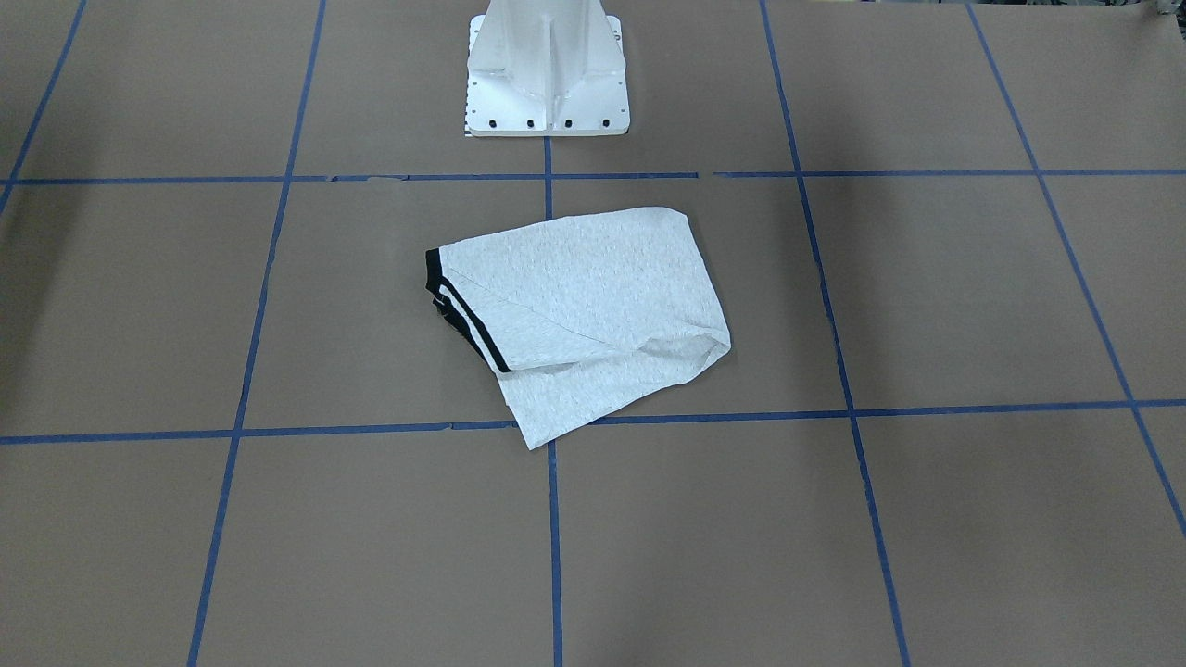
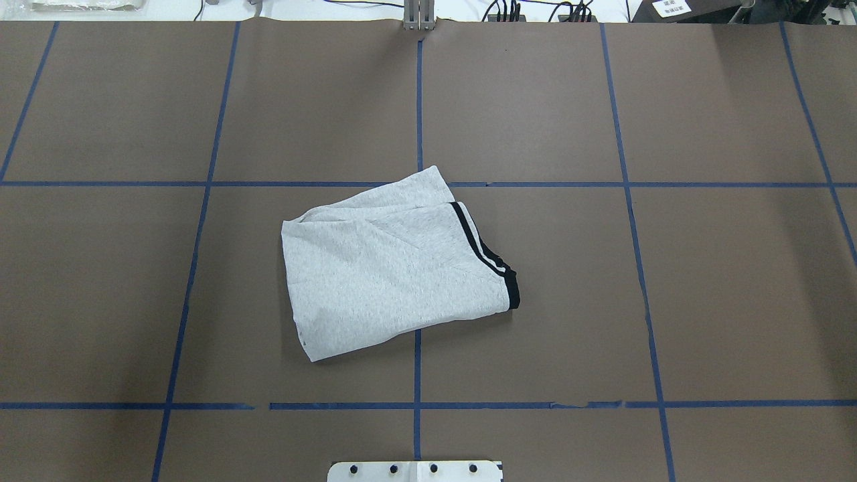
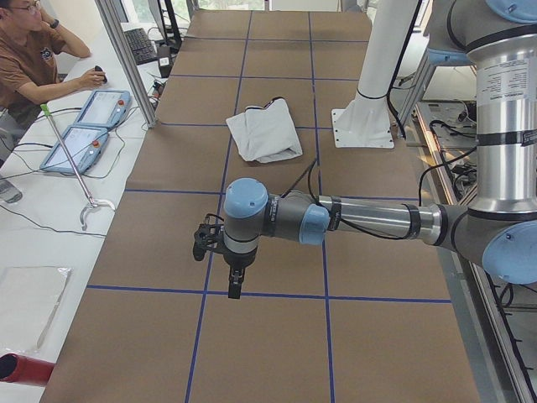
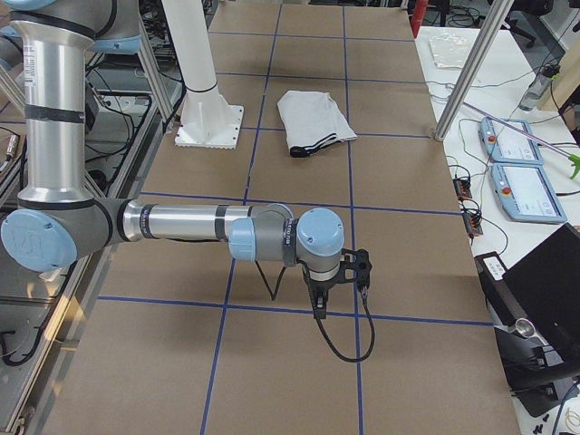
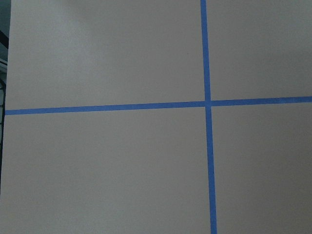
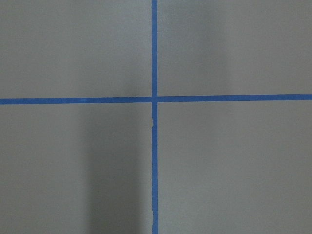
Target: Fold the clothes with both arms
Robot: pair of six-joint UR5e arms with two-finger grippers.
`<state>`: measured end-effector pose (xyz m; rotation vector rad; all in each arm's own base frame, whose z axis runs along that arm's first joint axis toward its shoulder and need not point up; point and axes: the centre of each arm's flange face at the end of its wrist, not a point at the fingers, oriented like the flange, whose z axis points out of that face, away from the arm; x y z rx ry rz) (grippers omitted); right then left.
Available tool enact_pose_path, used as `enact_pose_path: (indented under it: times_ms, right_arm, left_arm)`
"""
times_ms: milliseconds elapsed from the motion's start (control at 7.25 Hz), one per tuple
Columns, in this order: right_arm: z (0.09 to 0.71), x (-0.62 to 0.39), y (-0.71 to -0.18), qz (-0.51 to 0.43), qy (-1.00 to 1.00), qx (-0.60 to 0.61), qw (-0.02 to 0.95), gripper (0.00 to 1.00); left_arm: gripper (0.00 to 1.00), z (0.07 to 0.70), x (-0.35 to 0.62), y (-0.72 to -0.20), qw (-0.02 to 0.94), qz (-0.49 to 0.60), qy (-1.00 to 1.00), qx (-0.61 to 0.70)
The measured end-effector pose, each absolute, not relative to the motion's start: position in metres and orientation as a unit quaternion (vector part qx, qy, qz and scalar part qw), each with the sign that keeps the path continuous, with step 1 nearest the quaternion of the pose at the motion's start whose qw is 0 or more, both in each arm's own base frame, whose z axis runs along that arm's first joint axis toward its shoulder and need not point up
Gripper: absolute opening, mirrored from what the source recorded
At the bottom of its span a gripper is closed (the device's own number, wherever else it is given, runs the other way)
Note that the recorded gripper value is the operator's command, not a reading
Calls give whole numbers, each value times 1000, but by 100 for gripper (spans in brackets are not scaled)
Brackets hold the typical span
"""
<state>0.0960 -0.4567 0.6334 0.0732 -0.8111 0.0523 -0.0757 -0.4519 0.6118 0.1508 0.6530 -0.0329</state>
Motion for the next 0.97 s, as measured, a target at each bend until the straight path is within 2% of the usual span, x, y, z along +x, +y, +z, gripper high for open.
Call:
enact_pose_path:
  times_ms: [966]
  right_arm:
    - [638, 95, -453, 27, -397, 31, 917, 100]
  left_arm:
    - [100, 608, -75, -455, 944, -15, 321, 77]
